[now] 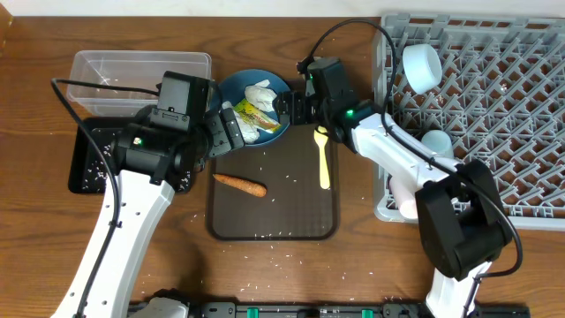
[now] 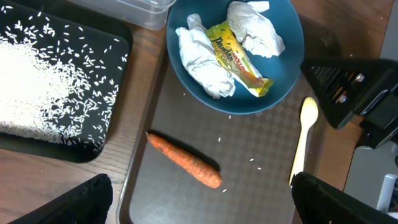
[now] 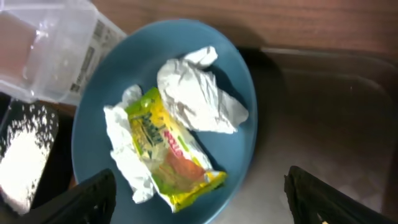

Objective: Sort waste into correct bins and load items into the dishwasher rack
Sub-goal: 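Reach the left gripper into the dark-blue bowl and grasp tissue and wrapper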

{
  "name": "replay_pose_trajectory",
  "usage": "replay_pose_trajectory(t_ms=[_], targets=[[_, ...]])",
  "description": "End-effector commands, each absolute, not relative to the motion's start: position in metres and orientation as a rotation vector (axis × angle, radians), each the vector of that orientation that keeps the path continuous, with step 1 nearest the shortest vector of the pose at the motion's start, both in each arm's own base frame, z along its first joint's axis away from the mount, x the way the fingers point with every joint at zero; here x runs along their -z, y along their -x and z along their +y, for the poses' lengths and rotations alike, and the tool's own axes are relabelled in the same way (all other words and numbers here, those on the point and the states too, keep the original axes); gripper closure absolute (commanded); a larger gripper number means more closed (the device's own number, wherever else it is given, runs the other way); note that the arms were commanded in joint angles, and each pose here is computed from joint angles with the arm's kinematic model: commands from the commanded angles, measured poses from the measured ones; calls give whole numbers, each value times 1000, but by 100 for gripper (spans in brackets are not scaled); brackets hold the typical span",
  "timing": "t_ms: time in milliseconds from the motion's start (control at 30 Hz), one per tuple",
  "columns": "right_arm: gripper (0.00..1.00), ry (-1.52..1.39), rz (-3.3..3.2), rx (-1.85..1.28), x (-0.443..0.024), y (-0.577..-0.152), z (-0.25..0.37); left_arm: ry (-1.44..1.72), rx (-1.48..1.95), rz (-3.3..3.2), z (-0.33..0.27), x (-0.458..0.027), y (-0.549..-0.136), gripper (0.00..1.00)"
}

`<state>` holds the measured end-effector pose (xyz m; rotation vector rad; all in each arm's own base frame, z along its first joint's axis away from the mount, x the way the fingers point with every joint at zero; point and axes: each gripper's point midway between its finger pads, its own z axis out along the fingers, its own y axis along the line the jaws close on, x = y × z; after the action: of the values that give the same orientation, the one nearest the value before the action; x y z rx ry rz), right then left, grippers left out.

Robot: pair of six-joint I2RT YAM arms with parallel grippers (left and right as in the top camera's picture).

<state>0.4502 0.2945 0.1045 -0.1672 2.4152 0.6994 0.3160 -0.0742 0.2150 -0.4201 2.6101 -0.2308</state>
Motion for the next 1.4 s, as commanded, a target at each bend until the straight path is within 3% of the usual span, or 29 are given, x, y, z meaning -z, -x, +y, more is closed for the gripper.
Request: replay_pose_trajectory(t_ms=[0,167,333,633,833,1067,1367], targets=[[18,142,2400,-663,-109,-450,299,398,199,2623,-71,-211,-318,6],[17,200,2296,-641,-127,-457,316,377,182,2651,-72,-202,-320,7],[1,176,2356,-620,-140,-455,300,216,146,2688,-85,-181,-341,7],[1,38,2388,-469,-209,-452,182,431,198,2692,-108,-133,-418,7],[1,-29,2456,-383,-220,-430,128,597,286,2569,-120,-107,-466,7],[1,4,2549,-320,-204,-415,112,768,258,2631,-120,-53,-466,7],[1,7,2577,-313,-198,-411,111,780,243,2651,-121,-33,-468,7]])
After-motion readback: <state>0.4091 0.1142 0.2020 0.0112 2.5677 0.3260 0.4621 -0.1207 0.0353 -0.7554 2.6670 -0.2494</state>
